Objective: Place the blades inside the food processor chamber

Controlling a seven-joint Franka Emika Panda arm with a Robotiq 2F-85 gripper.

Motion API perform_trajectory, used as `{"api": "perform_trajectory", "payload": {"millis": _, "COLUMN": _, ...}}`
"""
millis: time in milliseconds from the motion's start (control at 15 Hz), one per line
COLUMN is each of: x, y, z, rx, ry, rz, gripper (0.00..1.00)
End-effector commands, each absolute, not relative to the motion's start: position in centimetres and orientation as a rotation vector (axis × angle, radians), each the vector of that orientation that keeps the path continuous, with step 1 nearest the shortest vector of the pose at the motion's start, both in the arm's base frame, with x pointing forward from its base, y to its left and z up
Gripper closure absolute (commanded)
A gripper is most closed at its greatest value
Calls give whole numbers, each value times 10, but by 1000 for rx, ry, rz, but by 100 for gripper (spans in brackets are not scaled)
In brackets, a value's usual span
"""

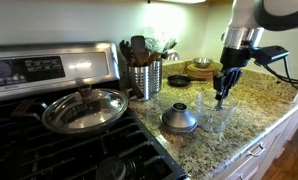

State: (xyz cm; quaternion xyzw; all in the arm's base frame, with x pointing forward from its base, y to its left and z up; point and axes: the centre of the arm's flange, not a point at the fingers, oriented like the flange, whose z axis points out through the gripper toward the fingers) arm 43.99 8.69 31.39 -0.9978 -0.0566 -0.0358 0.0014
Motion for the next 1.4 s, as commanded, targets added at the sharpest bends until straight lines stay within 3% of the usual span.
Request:
{"api": "perform_trajectory", "payload": {"millis": 0, "x": 447, "y": 90, "z": 304, "rx": -3134, "ry": -179, "rz": -127, "gripper": 87}}
{"api": "perform_trajectory", "payload": {"millis": 1333, "x": 468, "y": 94, "z": 267, "rx": -3119, "ry": -188, "rz": -92, "gripper": 87}}
